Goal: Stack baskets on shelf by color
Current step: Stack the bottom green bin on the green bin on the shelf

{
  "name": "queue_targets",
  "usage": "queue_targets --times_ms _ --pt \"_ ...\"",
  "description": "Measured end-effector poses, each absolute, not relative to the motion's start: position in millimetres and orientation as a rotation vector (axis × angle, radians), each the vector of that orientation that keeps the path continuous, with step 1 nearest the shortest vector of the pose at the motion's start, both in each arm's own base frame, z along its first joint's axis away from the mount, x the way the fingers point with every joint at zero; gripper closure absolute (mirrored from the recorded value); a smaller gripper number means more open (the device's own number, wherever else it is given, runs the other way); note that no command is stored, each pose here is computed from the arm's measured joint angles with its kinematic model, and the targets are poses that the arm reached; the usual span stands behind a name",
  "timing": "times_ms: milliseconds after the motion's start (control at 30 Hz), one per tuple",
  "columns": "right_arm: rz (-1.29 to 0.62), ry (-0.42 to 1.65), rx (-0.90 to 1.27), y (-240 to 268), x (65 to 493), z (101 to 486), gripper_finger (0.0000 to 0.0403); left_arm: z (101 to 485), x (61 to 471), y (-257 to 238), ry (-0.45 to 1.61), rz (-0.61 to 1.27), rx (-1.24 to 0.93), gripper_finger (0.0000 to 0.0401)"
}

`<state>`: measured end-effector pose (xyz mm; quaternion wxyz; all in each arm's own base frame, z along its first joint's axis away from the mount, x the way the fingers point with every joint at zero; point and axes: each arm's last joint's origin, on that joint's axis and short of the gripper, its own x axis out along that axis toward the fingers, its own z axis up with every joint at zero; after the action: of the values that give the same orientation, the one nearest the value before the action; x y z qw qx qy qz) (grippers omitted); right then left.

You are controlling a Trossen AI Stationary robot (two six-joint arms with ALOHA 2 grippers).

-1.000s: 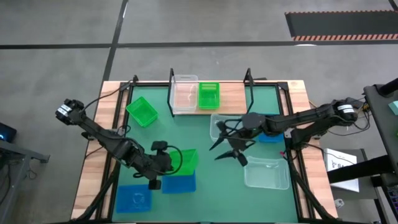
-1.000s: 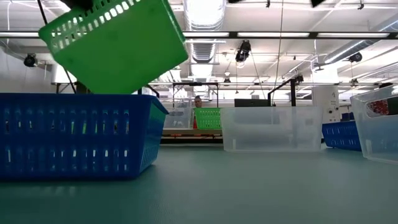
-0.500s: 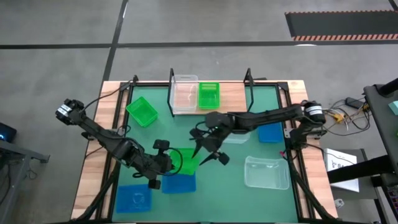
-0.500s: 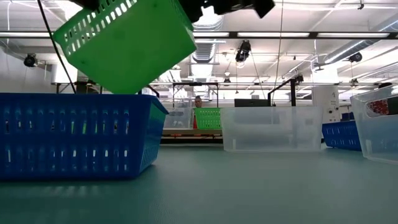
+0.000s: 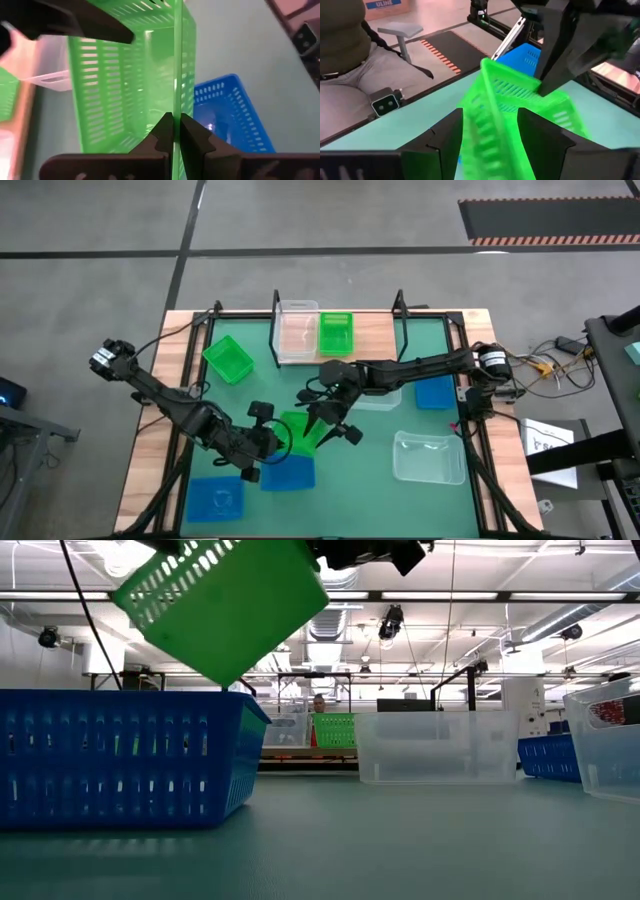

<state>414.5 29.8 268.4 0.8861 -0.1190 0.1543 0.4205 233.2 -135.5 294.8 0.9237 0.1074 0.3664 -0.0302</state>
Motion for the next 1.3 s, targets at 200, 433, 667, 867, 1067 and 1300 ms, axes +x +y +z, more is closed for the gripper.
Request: queue_targets --times_ms 200,433,667,867,1067,1300 --pt "0.886 0.321 -0.253 30.0 413.8 267.0 0.0267 295.3 233.8 -133.2 0.734 -0.001 0.245 0.0401" --pt "0.939 0.292 -0.285 30.4 412.4 266.7 0.0364 296.6 235.3 -133.5 0.706 0.019 0.244 0.0401" --pt "0.943 0.286 -0.309 30.8 412.1 266.1 0.0388 297.7 235.8 -133.2 0.687 0.039 0.238 0.0345" --pt "0.935 0.284 -0.324 30.7 409.0 271.0 0.0390 298.0 235.0 -132.1 0.688 0.042 0.289 0.0274" --pt "0.866 0.367 -0.360 28.2 392.3 286.1 0.0390 315.5 227.4 -126.0 0.625 0.024 0.416 0.0242" --pt "0.646 0.549 -0.465 20.9 370.3 300.4 0.0390 329.6 221.6 -114.1 0.461 0.222 0.537 0.0240"
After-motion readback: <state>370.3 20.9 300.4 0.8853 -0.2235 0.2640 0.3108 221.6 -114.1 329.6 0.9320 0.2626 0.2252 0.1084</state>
